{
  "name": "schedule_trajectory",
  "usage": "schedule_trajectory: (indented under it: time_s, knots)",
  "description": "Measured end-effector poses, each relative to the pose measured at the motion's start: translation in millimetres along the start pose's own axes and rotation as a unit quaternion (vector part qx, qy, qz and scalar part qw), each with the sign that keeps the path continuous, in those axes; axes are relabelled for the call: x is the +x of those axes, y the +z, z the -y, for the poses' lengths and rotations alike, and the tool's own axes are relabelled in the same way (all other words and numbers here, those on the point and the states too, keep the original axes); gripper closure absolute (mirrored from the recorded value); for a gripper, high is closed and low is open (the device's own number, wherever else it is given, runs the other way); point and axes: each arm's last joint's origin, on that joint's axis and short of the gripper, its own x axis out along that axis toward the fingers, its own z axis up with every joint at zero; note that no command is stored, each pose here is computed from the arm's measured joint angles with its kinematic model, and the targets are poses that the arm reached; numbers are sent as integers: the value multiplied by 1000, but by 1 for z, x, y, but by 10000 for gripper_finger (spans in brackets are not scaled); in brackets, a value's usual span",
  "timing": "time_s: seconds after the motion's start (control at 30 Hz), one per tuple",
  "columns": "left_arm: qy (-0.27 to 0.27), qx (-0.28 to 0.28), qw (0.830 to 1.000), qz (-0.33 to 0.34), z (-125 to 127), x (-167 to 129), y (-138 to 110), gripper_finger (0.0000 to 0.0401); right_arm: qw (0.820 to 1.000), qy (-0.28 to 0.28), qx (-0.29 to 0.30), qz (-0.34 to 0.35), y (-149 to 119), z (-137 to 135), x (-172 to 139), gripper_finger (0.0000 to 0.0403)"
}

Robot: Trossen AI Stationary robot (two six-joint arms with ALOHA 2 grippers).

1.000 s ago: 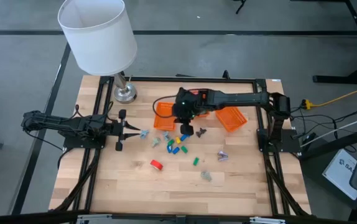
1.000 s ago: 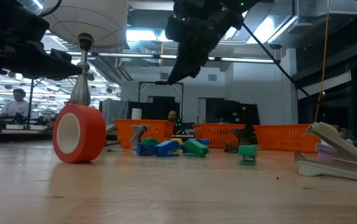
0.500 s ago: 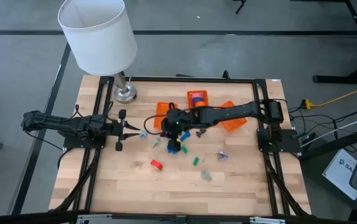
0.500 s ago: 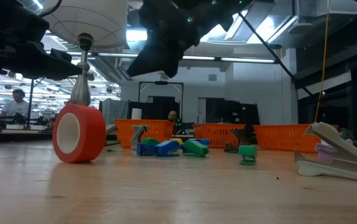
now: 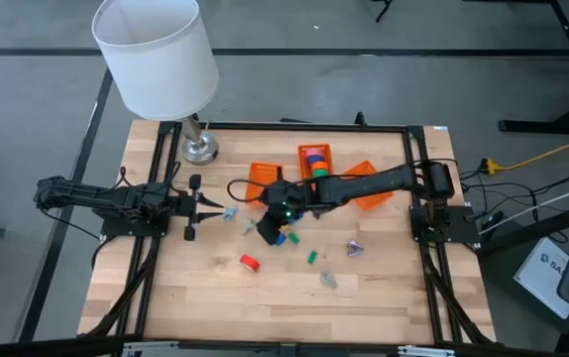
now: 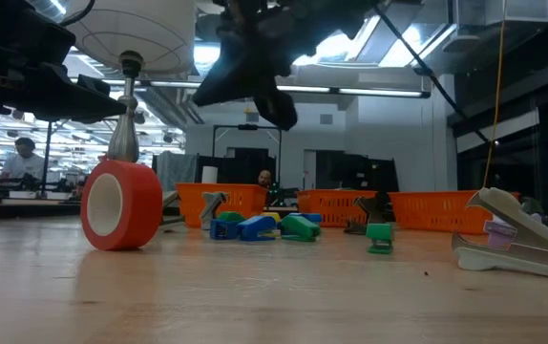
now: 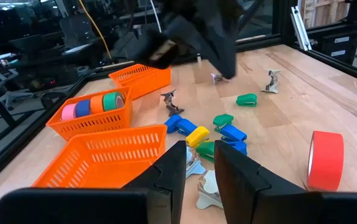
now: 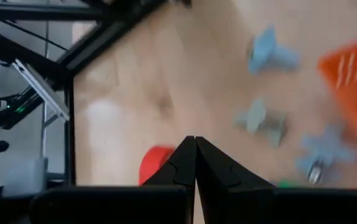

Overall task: Pick and place Stapler, Stapler remover, tape
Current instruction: Put the red adhesive tape into the middle orange bin

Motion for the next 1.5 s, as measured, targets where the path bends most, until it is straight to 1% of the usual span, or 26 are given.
schedule_trajectory:
  time_s: [0.07,0.2,0.4,0.53,0.7,0.8,0.83,0.97,1.17,1.27,1.37,1.43,1.5]
  knots:
    - [0,0,1000,0,0,0,0,323,1000,2,8,-13,-8,-7,3,393]
    - [0,0,1000,0,0,0,0,324,999,16,-24,-28,-25,-25,7,393]
    - [0,0,1000,0,0,0,0,322,998,23,-41,-41,-43,-44,9,393]
    - [0,0,1000,0,0,0,0,324,999,31,-8,-25,-51,-55,14,393]
    - [0,0,1000,0,0,0,0,322,999,30,-18,-27,-62,-54,32,385]
    - [0,0,1000,0,0,0,0,323,999,23,-2,-32,-64,-46,44,374]
    - [0,0,1000,0,0,0,0,324,999,30,1,-36,-63,-43,46,369]
    - [0,0,1000,0,0,0,0,323,997,56,7,-46,-56,-33,54,332]
    - [0,0,1000,0,0,0,0,323,996,38,62,-48,-56,-23,63,242]
    - [0,0,1000,0,0,0,0,324,996,27,67,-42,-57,-22,63,194]
    - [0,0,1000,0,0,0,0,323,996,0,75,-48,-58,-25,61,157]
    - [0,0,1000,0,0,0,0,322,994,-26,89,-55,-54,-32,56,143]
    - [0,0,1000,0,0,0,0,322,993,-44,86,-62,-49,-40,54,136]
